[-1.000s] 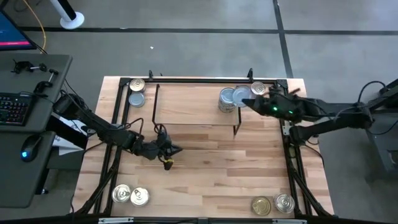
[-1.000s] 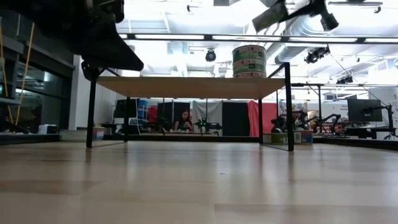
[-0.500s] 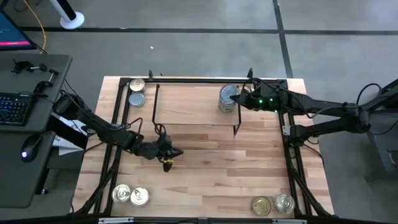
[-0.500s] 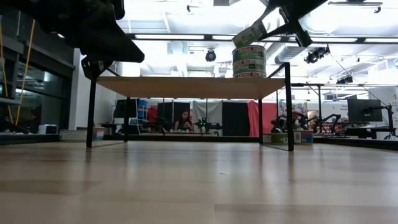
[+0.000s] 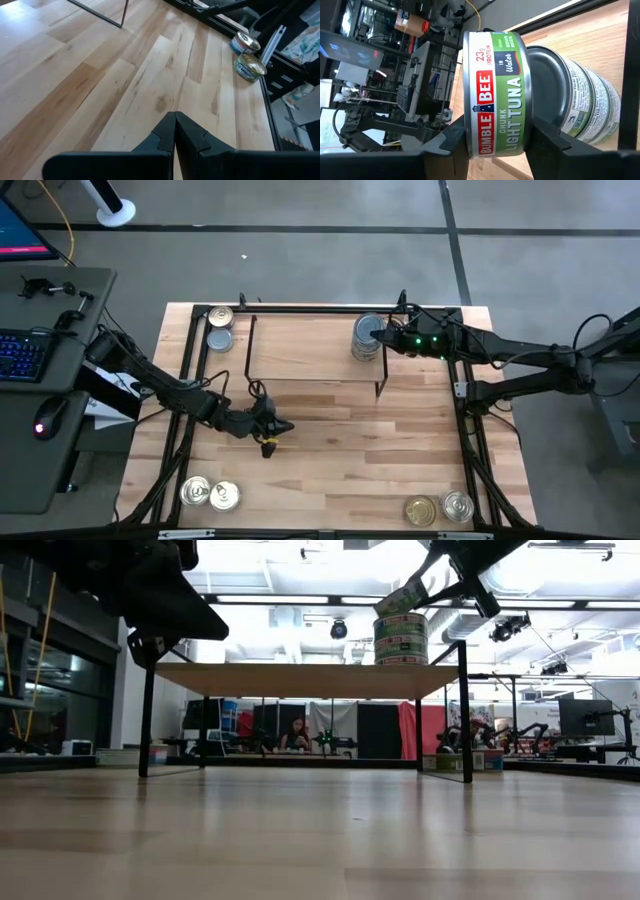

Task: Stack canned seafood by type on shelf
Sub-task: Stack the green white tuna can on top of the other green white tuna can on the shelf

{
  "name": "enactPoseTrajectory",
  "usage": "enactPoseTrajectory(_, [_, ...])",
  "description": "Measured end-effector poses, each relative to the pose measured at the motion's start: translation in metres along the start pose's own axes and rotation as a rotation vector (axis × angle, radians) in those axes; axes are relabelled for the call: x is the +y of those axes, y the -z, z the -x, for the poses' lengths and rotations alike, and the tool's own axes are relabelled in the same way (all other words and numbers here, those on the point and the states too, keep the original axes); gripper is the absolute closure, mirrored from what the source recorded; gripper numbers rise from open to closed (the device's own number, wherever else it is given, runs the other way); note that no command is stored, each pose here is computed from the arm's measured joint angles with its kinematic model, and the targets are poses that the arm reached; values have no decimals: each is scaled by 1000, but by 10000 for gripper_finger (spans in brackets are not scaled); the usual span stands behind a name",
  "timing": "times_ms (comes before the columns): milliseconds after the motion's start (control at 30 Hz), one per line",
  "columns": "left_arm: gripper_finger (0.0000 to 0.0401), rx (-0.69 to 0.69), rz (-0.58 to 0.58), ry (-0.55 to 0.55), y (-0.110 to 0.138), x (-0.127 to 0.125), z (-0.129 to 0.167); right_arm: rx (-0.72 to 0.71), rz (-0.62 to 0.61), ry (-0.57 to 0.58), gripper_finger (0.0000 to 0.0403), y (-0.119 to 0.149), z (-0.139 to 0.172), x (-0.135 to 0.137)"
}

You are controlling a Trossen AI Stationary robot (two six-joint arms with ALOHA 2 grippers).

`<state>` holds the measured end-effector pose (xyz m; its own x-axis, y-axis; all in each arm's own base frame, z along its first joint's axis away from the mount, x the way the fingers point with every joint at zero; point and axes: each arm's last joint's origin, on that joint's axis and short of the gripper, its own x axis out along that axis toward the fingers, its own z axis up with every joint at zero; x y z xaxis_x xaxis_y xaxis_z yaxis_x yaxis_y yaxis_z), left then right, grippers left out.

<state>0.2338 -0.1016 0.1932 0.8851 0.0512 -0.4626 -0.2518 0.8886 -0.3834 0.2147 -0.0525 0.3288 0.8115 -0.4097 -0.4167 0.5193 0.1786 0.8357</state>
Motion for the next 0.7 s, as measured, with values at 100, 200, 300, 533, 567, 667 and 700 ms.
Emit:
enactPoseTrajectory(100, [401,0,0,0,0,0,0,0,14,-2,255,0,0,0])
enactPoseTrajectory(200, [401,0,0,0,0,0,0,-2,23,-7,239,0,0,1])
enactPoseTrajectory(300, [401,0,0,0,0,0,0,-3,26,-8,207,0,0,1])
enactPoseTrajectory(533, [401,0,-1,0,0,0,0,2,18,-12,127,0,0,1])
enactPoseTrajectory(567, [401,0,-1,0,0,0,0,16,15,-23,123,0,0,2])
enactPoseTrajectory(667, [401,0,-1,-1,0,0,0,69,-5,-60,120,1,0,4])
enactPoseTrajectory(700, [401,-1,0,-2,0,0,0,78,-17,-61,120,1,0,4])
